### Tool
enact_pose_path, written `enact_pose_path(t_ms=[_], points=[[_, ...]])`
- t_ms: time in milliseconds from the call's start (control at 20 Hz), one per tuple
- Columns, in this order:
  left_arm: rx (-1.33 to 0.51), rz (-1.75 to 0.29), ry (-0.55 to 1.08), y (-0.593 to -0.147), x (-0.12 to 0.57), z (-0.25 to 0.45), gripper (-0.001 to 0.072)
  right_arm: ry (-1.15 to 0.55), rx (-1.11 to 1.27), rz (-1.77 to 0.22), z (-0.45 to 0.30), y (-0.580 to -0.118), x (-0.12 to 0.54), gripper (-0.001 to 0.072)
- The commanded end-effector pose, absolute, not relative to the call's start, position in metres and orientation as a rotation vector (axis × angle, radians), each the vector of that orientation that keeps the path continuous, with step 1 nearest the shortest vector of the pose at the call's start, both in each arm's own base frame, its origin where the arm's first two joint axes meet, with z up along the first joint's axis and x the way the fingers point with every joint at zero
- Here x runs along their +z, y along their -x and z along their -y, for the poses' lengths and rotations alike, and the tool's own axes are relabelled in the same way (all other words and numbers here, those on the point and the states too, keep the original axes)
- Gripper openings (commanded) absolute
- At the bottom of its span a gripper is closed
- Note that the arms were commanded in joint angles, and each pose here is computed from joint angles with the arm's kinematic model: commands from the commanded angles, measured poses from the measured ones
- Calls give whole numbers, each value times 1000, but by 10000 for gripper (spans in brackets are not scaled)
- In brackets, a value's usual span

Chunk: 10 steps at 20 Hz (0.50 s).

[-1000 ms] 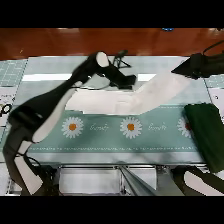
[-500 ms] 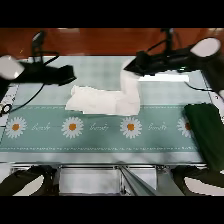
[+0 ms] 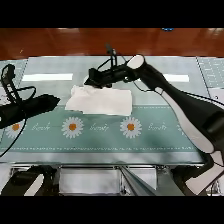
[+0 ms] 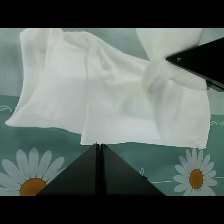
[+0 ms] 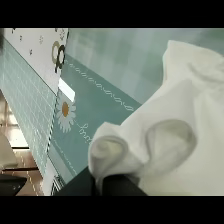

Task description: Fold the shirts.

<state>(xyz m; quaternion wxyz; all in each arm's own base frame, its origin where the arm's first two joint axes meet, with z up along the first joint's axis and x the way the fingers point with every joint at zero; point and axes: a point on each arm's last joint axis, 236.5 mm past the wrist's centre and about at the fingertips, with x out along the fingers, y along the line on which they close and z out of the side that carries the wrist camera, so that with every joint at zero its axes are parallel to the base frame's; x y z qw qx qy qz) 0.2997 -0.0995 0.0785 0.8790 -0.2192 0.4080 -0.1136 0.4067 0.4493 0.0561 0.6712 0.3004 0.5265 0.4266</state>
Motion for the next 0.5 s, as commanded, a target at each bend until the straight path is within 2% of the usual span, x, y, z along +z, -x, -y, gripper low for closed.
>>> enact_pose_path(t_ms=[0,100,200,300,450], points=[[-227,-876,470,-299,67,99,16,-710,994,-1232,-485,-401,33,25],[-219,-899,473,-301,59,99,16,-749,993,-1257,-491,-399,23,39],[-202,-899,480,-311,52,97,16,-747,1017,-1270,-495,-394,15,421],[-182,-871,488,-324,54,92,16,-728,1068,-1317,-484,-385,21,409],[-175,-686,492,-349,130,74,16,-689,1128,-1389,-420,-387,54,408]])
